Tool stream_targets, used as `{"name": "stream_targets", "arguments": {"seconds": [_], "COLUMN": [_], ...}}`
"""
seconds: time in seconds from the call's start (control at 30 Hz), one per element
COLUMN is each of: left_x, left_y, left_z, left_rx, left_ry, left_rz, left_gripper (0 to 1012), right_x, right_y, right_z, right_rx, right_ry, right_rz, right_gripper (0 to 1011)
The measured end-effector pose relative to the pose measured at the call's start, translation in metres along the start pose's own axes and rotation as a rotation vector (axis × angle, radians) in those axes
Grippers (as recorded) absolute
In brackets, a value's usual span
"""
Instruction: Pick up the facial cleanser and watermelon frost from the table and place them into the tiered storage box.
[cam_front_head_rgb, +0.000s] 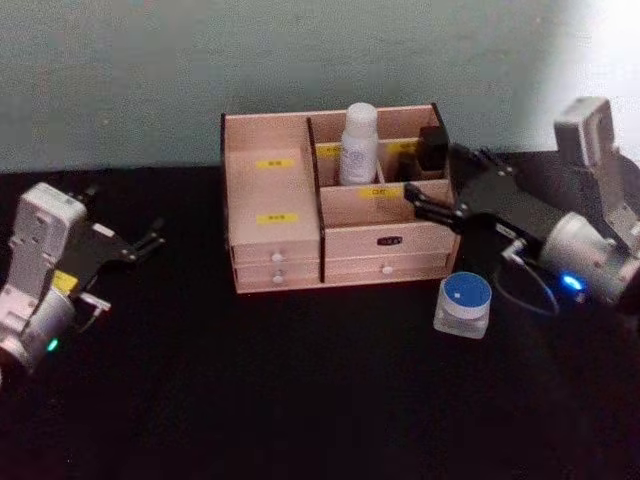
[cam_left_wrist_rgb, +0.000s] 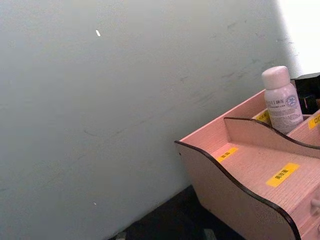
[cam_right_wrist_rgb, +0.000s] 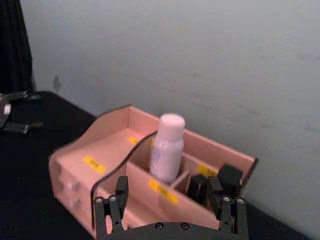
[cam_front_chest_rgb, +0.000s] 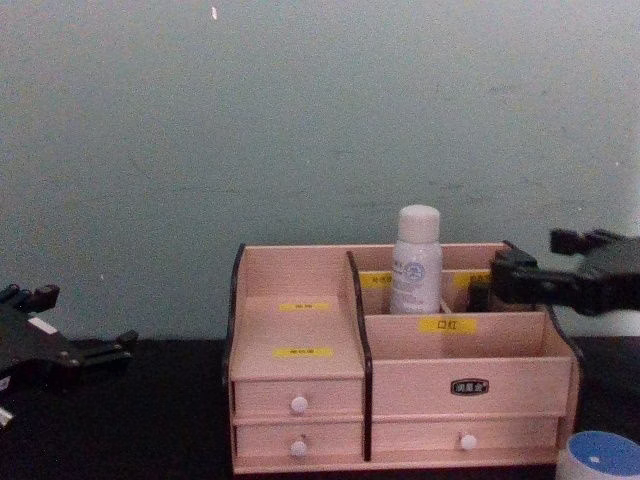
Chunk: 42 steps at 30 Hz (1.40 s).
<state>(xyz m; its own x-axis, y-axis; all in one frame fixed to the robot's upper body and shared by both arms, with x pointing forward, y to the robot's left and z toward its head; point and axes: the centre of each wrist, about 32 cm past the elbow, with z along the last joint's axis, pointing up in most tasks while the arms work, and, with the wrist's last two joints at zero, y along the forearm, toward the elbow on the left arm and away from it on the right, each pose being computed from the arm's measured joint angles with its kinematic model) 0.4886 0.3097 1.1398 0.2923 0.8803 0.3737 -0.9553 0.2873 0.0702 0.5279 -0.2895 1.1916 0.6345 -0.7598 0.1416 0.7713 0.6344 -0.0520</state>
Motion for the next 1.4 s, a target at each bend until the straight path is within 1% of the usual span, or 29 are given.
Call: {"name": "stream_targets", "arguments": {"seconds": [0.03,0.1,0.13,0.2,0.23,0.27,0.4,0.53,0.87,0.97,1.07,1.17,1.4], "left_x": [0.0,0.0,0.0,0.0,0.0,0.0,0.0,0.0,0.0,0.0,0.0,0.0,0.0], "left_y": [0.0,0.0,0.0,0.0,0.0,0.0,0.0,0.0,0.0,0.0,0.0,0.0,0.0], "left_z": [0.0,0.0,0.0,0.0,0.0,0.0,0.0,0.0,0.0,0.0,0.0,0.0,0.0], "left_rx": [0.0,0.0,0.0,0.0,0.0,0.0,0.0,0.0,0.0,0.0,0.0,0.0,0.0], "left_ry": [0.0,0.0,0.0,0.0,0.0,0.0,0.0,0.0,0.0,0.0,0.0,0.0,0.0], "left_rz": [0.0,0.0,0.0,0.0,0.0,0.0,0.0,0.0,0.0,0.0,0.0,0.0,0.0], "left_gripper": [1001,1001,1001,1001,1001,1001,1001,1001,1001,1001,1001,1001,1001], "right_x": [0.0,-0.001,-0.001,-0.003,-0.003,-0.004,-0.008,-0.01,-0.015,-0.015,-0.014,-0.012,-0.009], "right_y": [-0.008,-0.018,-0.018,-0.029,-0.029,-0.035,-0.048,-0.055,-0.067,-0.071,-0.072,-0.074,-0.071], "right_z": [-0.002,-0.004,-0.004,-0.008,-0.008,-0.01,-0.015,-0.018,-0.026,-0.029,-0.031,-0.035,-0.037], "right_rx": [-0.013,-0.03,-0.03,-0.053,-0.053,-0.068,-0.101,-0.121,-0.165,-0.192,-0.209,-0.239,-0.281], "right_ry": [-0.002,-0.011,-0.011,-0.02,-0.02,-0.021,-0.015,-0.003,0.033,0.055,0.068,0.086,0.118], "right_rz": [0.007,0.018,0.018,0.03,0.03,0.034,0.046,0.05,0.043,0.024,0.009,-0.007,-0.013], "right_gripper": [1000,1000,1000,1000,1000,1000,1000,1000,1000,1000,1000,1000,1000]}}
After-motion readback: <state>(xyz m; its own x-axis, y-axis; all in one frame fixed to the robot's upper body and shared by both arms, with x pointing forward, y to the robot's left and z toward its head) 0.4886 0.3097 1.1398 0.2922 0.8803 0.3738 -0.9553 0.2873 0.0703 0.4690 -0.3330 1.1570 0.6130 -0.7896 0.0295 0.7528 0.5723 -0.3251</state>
